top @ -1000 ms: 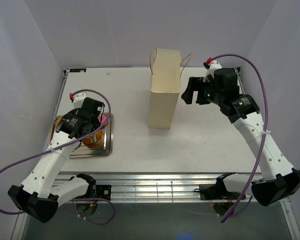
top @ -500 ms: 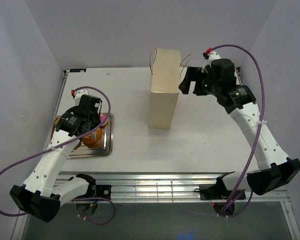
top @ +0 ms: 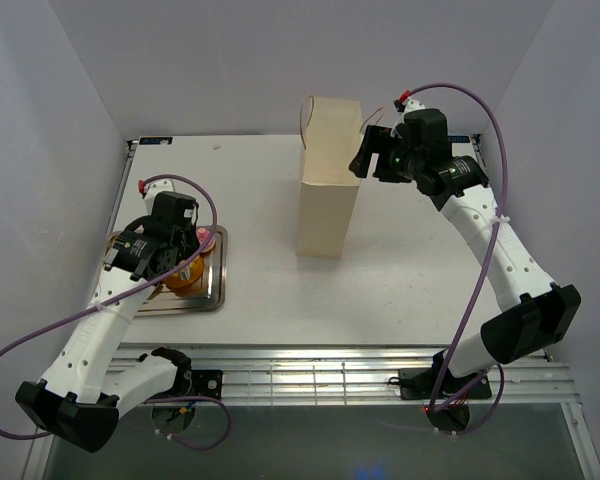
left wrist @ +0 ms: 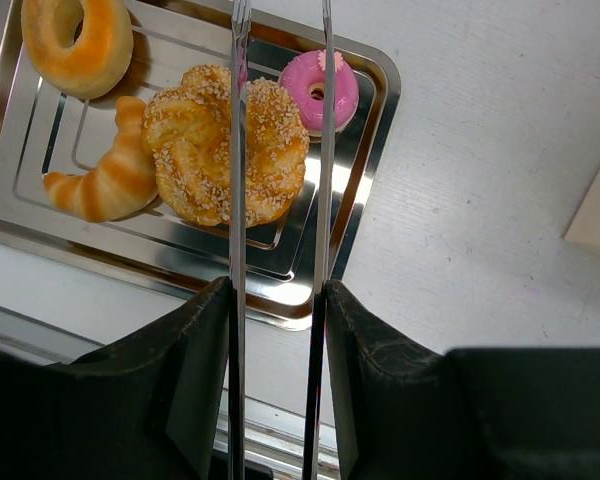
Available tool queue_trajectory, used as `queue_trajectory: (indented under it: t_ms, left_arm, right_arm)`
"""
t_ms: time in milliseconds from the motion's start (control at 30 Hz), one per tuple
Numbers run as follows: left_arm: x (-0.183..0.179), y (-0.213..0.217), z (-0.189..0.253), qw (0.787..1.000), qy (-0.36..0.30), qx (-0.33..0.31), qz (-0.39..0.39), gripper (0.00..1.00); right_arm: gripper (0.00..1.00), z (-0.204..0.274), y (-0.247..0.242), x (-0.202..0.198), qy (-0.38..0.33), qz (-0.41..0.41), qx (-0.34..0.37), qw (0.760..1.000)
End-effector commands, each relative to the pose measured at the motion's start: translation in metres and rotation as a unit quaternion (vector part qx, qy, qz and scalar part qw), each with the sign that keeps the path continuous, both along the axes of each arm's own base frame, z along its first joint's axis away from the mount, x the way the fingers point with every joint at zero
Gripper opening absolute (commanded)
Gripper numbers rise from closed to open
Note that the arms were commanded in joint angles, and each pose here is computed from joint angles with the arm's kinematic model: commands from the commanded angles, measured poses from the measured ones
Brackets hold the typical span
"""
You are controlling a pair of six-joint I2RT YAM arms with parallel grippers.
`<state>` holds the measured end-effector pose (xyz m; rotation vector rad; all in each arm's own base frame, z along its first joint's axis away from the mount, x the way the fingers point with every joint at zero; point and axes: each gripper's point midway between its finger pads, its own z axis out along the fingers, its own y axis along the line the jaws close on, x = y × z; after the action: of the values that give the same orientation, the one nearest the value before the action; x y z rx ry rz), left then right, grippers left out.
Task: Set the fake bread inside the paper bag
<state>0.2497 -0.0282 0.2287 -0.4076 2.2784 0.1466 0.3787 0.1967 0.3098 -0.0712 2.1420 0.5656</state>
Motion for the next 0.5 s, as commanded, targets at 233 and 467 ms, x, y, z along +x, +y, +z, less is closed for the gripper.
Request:
queue_trajectory:
  t_ms: [233,467]
  left_arm:
    - [0.002,-0.001,0.006,1.000,-0.018,-0.009,-0.003,0.50]
    - [0.001,-0.002,0.002,1.000,-0.014,-0.011,-0.004,0.51]
  right_arm:
    - [0.70,0.032,0.007,0.037,-0.062,-0.023,0.001,0.998]
    - [0.71,0.059,0.009,0.035,-0.109,-0.023,0.035,0.993]
